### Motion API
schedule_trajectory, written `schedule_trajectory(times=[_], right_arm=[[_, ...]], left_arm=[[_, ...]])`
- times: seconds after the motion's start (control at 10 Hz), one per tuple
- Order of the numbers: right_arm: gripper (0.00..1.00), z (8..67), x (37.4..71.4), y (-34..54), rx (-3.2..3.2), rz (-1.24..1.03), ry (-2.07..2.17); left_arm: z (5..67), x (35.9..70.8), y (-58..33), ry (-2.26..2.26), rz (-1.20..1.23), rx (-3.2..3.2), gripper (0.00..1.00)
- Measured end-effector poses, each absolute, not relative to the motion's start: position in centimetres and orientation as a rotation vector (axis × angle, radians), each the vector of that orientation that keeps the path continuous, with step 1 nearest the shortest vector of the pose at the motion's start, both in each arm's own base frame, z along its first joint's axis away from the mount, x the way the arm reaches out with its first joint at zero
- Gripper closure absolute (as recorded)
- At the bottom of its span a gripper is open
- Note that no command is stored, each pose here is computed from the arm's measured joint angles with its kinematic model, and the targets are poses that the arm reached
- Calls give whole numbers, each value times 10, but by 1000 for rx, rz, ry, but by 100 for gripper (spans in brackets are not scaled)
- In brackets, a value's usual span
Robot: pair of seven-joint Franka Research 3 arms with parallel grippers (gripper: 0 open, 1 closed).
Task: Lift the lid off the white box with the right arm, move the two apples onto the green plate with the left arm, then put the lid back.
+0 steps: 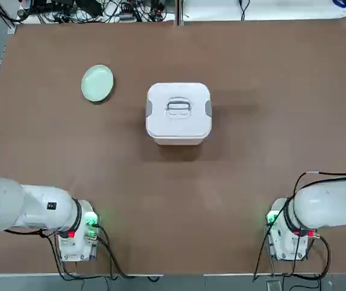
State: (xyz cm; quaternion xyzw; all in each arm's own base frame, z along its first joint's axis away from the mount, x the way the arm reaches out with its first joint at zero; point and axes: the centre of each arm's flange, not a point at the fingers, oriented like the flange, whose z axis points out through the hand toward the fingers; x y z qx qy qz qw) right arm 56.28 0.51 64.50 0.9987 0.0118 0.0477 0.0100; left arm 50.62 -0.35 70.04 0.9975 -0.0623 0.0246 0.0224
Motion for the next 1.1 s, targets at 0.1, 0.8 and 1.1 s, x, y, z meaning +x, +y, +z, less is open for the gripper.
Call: schedule_trajectory(times=[0.1, 0.8, 1.1], right_arm=[[0, 645, 563, 5, 3118, 148, 37], [0, 643, 563, 5, 3118, 143, 38], [0, 643, 563, 5, 3118, 142, 38]], left_arm=[[700, 506, -3, -190, 70, 3090, 0], [699, 505, -1, -182, 62, 3090, 0], [705, 505, 3, -169, 82, 3091, 0]])
